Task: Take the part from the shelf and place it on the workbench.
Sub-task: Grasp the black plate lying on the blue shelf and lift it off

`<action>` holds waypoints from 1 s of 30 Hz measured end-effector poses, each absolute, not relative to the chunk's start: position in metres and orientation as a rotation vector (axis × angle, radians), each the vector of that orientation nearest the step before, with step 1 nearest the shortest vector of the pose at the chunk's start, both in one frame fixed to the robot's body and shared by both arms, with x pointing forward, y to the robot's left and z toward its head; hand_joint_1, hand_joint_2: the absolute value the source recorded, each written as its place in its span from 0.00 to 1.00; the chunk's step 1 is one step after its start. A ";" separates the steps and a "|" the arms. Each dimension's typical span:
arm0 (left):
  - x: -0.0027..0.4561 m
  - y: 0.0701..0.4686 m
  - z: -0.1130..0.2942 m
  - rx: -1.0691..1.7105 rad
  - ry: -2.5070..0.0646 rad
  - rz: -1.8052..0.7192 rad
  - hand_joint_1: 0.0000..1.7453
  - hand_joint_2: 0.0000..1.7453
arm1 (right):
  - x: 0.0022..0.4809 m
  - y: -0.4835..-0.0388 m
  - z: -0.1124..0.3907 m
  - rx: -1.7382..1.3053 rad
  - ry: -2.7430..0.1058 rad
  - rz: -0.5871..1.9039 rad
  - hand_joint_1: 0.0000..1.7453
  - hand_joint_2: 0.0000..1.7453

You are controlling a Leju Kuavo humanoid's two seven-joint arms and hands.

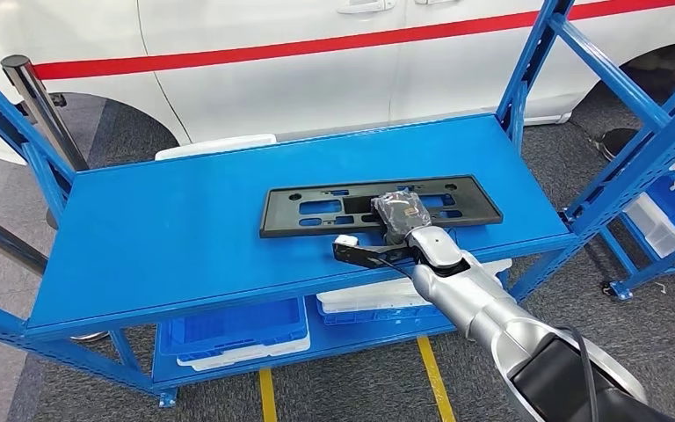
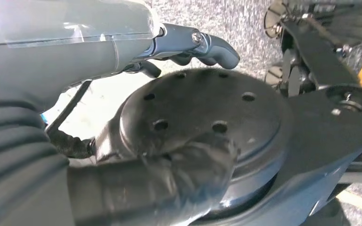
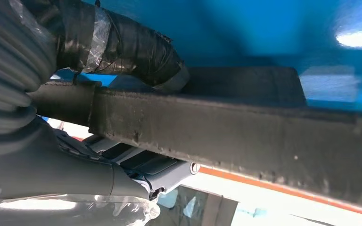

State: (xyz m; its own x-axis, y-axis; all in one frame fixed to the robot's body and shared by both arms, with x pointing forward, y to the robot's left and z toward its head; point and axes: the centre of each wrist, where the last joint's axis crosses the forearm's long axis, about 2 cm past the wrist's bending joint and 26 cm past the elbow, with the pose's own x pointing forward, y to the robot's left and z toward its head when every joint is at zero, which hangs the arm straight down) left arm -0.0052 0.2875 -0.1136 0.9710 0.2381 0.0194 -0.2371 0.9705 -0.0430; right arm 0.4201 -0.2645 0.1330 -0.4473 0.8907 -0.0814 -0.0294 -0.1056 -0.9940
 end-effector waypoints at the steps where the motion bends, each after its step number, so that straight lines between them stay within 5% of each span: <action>1: -0.005 0.288 -0.114 -0.039 -0.032 0.242 0.00 1.00 | 0.419 -0.265 0.133 -0.996 -1.472 1.634 1.00 1.00; 16: 0.000 0.298 -0.113 -0.017 -0.046 0.249 0.00 1.00 | 0.413 -0.279 0.200 -1.154 -1.875 1.383 1.00 1.00; 30: 0.004 0.303 -0.113 -0.014 -0.050 0.243 0.00 1.00 | 0.403 -0.291 0.213 -1.176 -1.933 1.351 1.00 1.00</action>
State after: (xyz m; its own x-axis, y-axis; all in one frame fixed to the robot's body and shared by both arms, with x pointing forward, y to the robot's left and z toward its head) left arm 0.0045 0.3030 -0.1131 0.9695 0.2406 0.0474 -0.2399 0.9706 -0.0200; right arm 0.4030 -0.2907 0.2127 -0.5012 0.8622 -0.0733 0.3648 0.1337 -0.9214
